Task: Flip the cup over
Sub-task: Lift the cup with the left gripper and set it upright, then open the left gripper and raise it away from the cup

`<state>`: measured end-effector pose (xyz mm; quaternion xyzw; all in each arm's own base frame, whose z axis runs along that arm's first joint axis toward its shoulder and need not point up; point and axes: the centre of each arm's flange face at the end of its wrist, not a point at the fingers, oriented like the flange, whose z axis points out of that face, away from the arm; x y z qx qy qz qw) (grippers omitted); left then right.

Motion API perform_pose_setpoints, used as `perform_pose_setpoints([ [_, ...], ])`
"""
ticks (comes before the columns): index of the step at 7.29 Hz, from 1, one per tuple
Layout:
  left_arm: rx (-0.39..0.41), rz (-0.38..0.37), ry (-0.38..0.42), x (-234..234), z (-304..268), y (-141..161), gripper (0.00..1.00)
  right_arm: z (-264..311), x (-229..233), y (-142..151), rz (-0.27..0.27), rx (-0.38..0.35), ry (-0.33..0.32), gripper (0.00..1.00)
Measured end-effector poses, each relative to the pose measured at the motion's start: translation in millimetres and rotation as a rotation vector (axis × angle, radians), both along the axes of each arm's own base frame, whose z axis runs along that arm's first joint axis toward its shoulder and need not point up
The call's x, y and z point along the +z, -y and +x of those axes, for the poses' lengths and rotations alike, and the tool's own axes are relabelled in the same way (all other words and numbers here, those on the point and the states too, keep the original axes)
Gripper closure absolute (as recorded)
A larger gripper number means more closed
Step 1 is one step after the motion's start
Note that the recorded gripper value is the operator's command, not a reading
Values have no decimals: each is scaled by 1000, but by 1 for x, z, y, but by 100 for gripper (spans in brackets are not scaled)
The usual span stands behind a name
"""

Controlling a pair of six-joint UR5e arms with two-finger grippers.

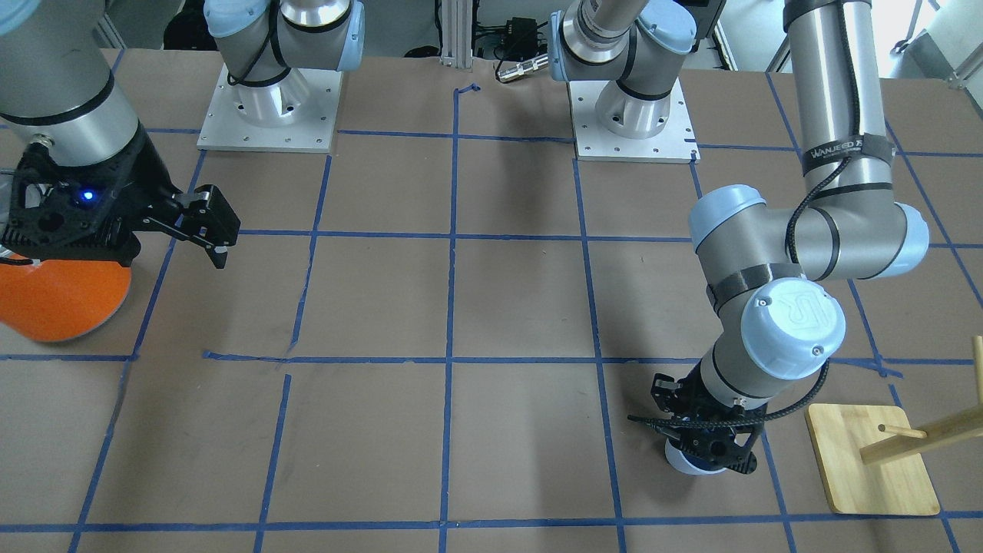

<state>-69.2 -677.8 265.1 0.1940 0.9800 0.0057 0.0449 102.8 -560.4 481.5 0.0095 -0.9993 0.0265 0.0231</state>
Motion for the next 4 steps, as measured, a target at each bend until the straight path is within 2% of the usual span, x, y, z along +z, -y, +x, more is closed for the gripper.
perform_pose_setpoints([
  [2,14,-28,5,16,0,0,0,0,-1,0,3,0,-2,0],
  [4,20,-79,-1,75,-5,-16,0,0,-2,0,6,0,-2,0],
])
